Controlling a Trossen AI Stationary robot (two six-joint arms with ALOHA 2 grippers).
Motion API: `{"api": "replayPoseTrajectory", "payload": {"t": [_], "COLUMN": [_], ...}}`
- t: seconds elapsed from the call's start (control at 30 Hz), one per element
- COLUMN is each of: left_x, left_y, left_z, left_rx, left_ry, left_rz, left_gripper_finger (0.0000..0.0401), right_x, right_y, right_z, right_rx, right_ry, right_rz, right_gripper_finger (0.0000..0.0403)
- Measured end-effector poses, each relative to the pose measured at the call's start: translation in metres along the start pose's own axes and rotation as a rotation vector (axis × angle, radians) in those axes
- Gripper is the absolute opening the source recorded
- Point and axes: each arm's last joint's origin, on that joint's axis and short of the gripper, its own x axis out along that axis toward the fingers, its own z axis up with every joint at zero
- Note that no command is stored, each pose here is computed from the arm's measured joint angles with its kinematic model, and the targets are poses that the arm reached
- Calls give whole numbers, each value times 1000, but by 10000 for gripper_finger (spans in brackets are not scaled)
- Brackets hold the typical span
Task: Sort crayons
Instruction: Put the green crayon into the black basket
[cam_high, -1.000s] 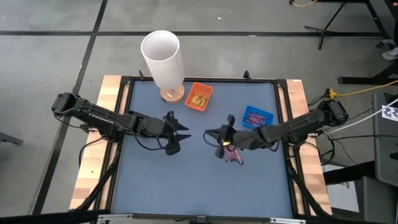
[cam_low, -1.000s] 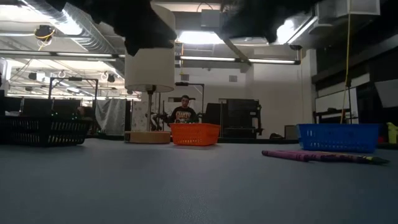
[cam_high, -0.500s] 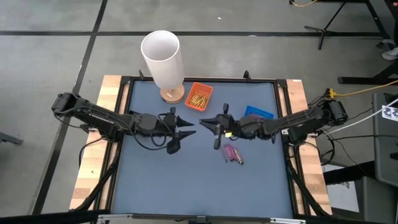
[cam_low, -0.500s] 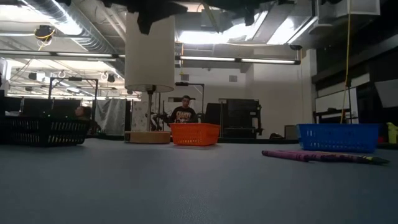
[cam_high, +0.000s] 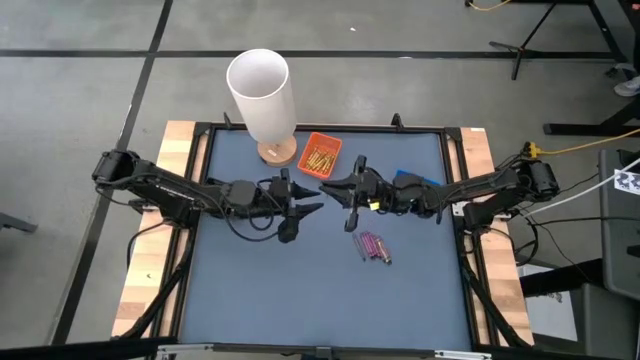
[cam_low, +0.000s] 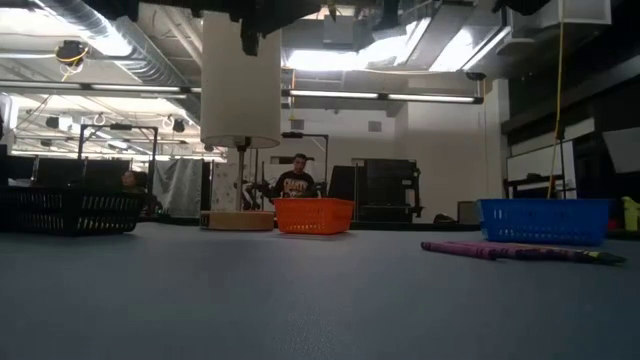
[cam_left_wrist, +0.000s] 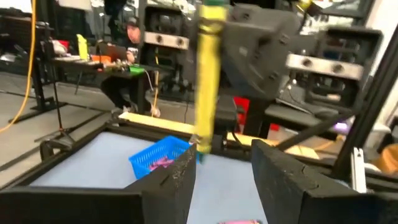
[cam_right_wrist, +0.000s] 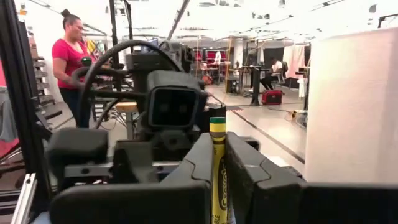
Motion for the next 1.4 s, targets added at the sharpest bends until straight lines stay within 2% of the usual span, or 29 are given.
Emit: {"api": "replayPoseTrajectory", "payload": {"t": [0.27, 0.43, 0.6, 0.7, 0.93, 1.23, 1.4], "left_x": [4, 5, 5, 5, 6, 10, 11], "left_y": [9, 11, 12, 11, 12, 11, 12], "left_z": [6, 10, 14, 14, 12, 6, 2], "left_rx": [-16, -25, 8, 48, 54, 59, 66], "left_ry": [-56, -93, -130, -132, -126, -110, -84], "left_rz": [-11, -21, -46, -48, -44, -58, -56], "left_gripper_finger": [137, 137, 137, 137, 137, 137, 137], "right_x": [0, 0, -1, -1, 0, 12, 13], "right_y": [1, 1, -1, -2, -1, 4, 4], "right_z": [0, 5, 8, 8, 8, -14, -14], "right_rx": [-1, 10, 17, 18, 21, 20, 21], "right_ry": [-3, -54, -77, -77, -86, -93, -96], "right_rz": [7, 3, -43, -64, -52, -21, -21], "right_gripper_finger": [21, 21, 21, 21, 21, 21, 21]}}
